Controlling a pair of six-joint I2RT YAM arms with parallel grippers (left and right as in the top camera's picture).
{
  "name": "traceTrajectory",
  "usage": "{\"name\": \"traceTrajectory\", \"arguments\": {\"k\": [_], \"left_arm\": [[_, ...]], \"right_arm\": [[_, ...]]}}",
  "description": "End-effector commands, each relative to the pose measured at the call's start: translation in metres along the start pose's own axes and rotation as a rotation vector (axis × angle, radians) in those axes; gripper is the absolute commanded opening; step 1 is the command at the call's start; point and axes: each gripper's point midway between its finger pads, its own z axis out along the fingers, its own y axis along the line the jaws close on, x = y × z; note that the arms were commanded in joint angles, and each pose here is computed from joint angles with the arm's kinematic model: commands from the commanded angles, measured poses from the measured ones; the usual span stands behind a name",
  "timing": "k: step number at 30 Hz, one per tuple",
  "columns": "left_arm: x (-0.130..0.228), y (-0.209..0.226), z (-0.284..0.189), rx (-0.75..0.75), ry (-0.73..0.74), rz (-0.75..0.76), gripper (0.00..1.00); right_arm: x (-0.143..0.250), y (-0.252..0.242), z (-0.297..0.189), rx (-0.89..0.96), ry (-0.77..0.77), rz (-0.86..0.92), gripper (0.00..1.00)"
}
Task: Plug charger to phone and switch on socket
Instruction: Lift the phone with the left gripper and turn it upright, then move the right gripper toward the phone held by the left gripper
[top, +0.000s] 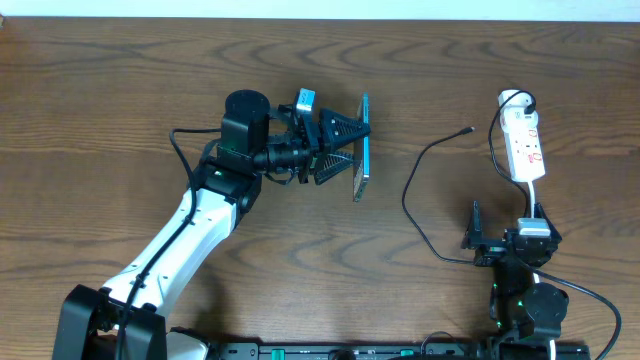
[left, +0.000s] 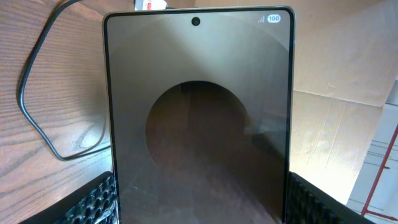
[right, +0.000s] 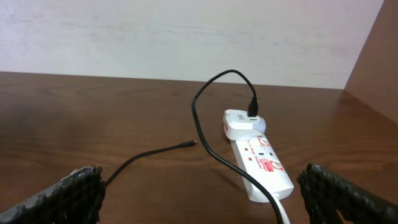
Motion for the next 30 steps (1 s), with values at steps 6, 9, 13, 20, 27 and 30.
{"name": "traceTrajectory", "arguments": {"k": [6,9,13,20,27,30], "left_arm": [[0.0123,-0.0141,-0.0050,0.033,0.050,0.034,0.58],[0.0143,-0.0142,-0.0050,0.035,0.062,0.034,0.58],[0.0141,-0.0142,-0.0051,0.035,0.061,0.034,0.57],[0.0133,-0.0142,-0.0050,0.034,0.056,0.034,0.57],[0.0103,-0.0138,-0.0049,0.032,0.039,0.033,0.57],[0.0096,-0.0135,-0.0048,0.031,0.034,0.033,0.58]], "right_arm": [[0.0005,0.0022,-0.0002,-0.011,0.000,-0.008,0.99],[0.0004,0.0022,-0.0002,-0.011,-0.001,-0.008,0.99],[0.0005,0.0022,-0.0002,-0.011,0.000,-0.008,0.99],[0.0004,0.0022,-0.0002,-0.011,-0.001,-0.008,0.99],[0.0004,0.0022,-0.0002,-0.011,-0.001,-0.008,0.99],[0.0004,0.0022,-0.0002,-0.010,-0.001,-0.009,0.99]]}}
